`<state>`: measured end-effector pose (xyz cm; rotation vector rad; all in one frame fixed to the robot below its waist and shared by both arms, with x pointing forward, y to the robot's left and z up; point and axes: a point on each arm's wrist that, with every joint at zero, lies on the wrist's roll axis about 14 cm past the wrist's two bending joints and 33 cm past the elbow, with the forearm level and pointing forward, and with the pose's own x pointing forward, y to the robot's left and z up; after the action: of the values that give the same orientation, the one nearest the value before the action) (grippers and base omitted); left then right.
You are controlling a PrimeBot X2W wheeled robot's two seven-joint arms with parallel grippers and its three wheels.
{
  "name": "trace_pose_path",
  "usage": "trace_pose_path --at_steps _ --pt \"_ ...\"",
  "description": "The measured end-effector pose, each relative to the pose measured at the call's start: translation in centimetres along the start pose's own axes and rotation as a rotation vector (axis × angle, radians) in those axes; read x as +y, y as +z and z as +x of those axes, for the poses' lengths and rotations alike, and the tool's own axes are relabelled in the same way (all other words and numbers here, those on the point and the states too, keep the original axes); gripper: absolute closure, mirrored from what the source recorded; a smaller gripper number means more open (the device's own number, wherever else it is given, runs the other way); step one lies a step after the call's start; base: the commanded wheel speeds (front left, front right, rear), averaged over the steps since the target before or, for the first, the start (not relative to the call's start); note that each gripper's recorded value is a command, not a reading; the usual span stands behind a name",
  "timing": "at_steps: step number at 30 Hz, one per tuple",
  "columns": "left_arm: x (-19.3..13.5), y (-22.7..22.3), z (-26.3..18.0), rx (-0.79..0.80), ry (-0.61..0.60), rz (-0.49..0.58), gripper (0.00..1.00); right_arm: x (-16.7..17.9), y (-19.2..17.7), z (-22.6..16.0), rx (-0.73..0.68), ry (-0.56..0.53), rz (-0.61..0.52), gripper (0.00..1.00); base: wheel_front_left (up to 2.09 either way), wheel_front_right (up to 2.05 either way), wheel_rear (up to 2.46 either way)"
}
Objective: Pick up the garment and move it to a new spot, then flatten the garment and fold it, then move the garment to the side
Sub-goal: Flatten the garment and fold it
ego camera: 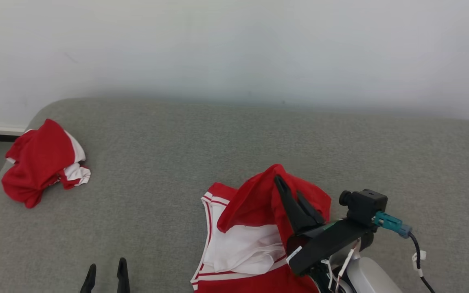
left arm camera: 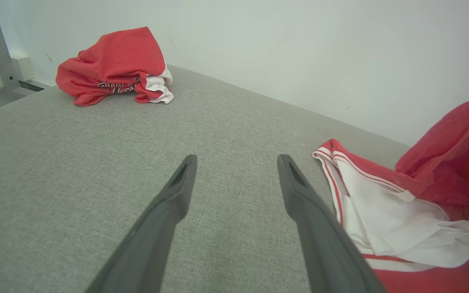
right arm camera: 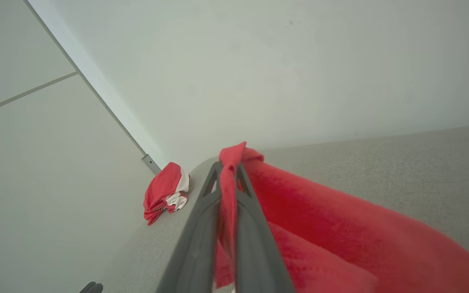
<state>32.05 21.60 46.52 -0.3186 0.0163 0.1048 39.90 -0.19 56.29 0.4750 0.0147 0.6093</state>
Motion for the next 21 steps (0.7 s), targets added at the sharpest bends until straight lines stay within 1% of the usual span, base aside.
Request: trace_pose_path --at_steps 3,11,18,21 --pt "0.5 0.4 -0.2 -0.014 0.019 -0.007 0.0 1.3 -1.0 1.2 0.03 0.04 0.001 1.0 0.0 0.0 0.0" --pt "1.3 0.6 -0.5 -0.02 0.052 -0.025 0.0 2.2 -2.4 3.9 0.058 0.086 -0.018 1.0 0.0 0.0 0.0" --pt "2.0 0.6 -0.6 -0.02 0.076 -0.03 0.0 1.8 -7.0 4.3 0.179 0.08 0.008 1.0 0.0 0.0 0.0" --pt "2.2 0.6 -0.6 -0.021 0.084 -0.035 0.0 1.6 -8.9 3.8 0.226 0.076 -0.004 1.0 0.0 0.0 0.0"
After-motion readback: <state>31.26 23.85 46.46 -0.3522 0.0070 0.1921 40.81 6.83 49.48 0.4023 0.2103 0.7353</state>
